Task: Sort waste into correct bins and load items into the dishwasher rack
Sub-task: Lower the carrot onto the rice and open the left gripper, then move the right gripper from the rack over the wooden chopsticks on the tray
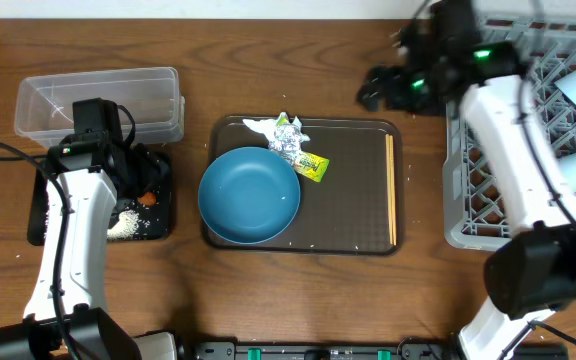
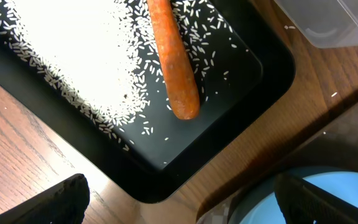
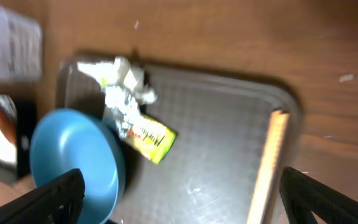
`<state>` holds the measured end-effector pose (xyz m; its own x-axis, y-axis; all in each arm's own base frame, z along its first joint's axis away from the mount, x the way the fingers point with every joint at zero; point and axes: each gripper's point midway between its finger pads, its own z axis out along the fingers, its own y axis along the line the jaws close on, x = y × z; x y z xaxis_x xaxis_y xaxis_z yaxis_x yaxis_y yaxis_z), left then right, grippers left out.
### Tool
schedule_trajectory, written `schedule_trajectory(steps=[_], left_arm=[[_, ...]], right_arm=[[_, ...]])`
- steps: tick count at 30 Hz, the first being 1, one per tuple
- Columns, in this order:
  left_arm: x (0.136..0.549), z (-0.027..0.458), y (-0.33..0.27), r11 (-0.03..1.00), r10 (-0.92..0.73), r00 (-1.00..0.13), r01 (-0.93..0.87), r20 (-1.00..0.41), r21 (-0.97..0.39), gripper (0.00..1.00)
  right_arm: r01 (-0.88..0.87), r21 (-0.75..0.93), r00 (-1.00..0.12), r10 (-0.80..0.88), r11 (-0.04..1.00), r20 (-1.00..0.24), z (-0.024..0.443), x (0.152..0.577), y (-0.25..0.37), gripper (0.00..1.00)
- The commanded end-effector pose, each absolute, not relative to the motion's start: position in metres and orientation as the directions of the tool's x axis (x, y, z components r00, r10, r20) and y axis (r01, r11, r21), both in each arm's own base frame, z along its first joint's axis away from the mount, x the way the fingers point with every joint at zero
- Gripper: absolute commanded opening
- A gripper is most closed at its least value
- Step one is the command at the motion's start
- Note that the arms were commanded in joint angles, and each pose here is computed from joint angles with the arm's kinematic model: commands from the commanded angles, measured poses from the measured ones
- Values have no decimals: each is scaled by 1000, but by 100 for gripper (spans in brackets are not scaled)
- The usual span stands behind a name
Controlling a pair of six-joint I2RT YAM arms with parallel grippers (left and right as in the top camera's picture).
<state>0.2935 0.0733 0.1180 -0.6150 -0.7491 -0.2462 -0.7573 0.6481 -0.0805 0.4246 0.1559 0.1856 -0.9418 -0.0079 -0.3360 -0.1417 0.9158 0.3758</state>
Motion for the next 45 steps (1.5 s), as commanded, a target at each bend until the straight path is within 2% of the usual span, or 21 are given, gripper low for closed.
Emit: schedule_trajectory(steps=[1,6,9,16,27,36,38,40,45], left_arm=[[293,125,78,636,-754,-598,-768,-273,-76,98],[293,125,78,636,-754,-598,-768,-273,-76,98],[293,125,78,636,-754,-598,-768,-273,-76,98],[293,125,78,636,-754,-598,-768,-273,-76,98],[293,125,78,636,-754,-598,-768,-273,-76,98],[293,125,78,636,-754,-598,-768,-273,-76,98],[293,125,78,636,-754,-598,-768,-273,-76,98],[293,125,78,636,-754,-598,-768,-273,-76,98],[293,125,78,636,-754,-598,-768,-273,-76,98]], right_arm=[[-173,239,-962,-112,955,-251,134,407,168,99],[-46,16,-989,-44,999,-143,73,388,158,99],[4,-35,-997,1,999,-77,45,375,154,99],[44,-63,-999,43,997,-16,20,369,143,99],[49,-13,-999,49,999,4,-4,362,139,99],[34,9,-999,34,999,1,-5,362,145,98],[35,9,-999,35,999,0,-5,363,145,94],[35,9,-999,35,999,0,-5,363,145,86],[32,14,-999,32,999,-10,-5,364,148,44]])
